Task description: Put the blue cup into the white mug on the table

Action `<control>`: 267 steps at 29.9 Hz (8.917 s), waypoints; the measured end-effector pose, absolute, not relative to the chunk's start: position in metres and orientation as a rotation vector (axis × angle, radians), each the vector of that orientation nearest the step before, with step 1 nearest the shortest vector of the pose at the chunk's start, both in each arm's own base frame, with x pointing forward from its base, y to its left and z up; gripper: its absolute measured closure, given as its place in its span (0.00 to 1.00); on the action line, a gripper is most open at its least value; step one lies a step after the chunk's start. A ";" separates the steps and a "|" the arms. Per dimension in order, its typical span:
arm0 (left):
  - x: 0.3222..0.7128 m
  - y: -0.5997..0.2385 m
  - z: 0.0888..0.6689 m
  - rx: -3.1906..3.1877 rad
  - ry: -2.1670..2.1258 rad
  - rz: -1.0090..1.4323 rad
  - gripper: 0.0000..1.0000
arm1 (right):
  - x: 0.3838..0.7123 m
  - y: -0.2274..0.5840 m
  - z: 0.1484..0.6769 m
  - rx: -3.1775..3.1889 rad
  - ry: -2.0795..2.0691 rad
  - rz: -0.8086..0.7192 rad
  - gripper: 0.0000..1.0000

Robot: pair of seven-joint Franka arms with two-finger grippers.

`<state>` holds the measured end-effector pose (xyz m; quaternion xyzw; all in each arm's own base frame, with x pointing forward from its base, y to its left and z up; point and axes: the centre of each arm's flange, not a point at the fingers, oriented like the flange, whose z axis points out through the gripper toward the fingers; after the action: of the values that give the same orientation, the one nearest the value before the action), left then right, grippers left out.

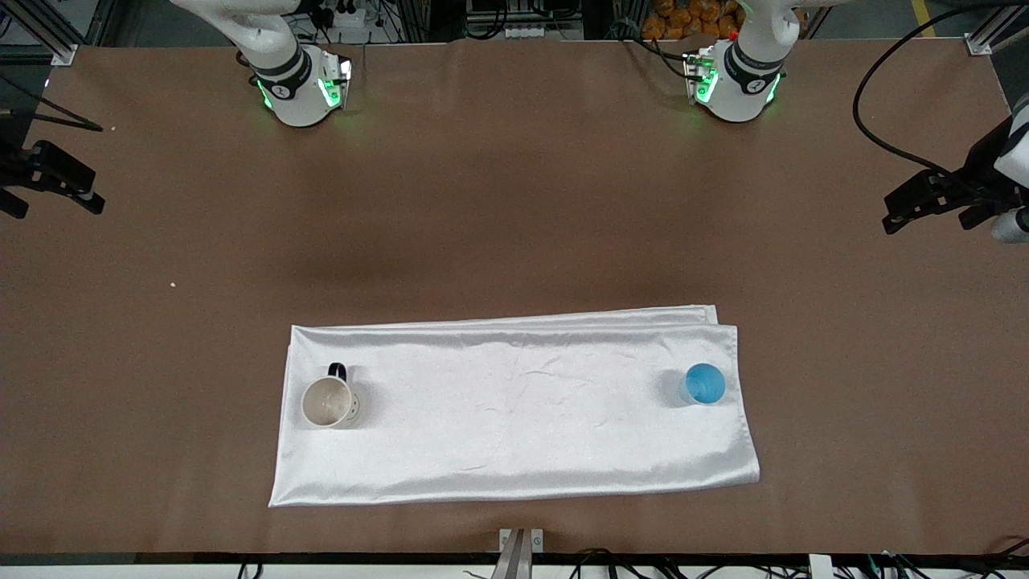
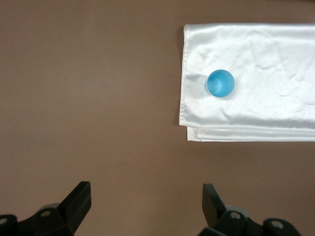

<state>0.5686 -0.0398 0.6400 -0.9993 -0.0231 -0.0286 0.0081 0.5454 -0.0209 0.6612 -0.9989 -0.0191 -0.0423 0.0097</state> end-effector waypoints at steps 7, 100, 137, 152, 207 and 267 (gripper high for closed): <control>0.569 -0.040 0.640 -3.123 -0.072 -0.089 0.00 | 0.546 -0.021 0.661 -3.119 -0.060 -0.131 0.00; 0.698 -0.151 0.258 -3.191 -0.054 -0.065 0.25 | 0.676 0.149 0.296 -3.017 -0.352 0.062 0.00; 0.700 -0.170 0.244 -3.156 -0.085 -0.101 0.96 | 0.702 0.152 0.219 -3.051 -0.103 0.027 0.00; 0.707 -0.169 0.277 -3.160 -0.089 -0.179 0.96 | 0.709 0.155 0.217 -3.052 -0.110 0.011 0.01; 0.699 -0.177 0.350 -3.158 -0.068 -0.226 0.96 | 0.602 0.221 0.320 -3.051 -0.147 0.043 0.90; 0.630 -0.290 0.360 -3.116 0.137 0.054 0.96 | 0.364 0.437 0.251 -2.983 0.128 -0.063 0.90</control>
<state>0.6304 -0.2898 0.3598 -0.9988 0.0439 0.0173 0.0110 0.3639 0.4375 0.2507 -0.9958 0.0427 -0.0210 0.0777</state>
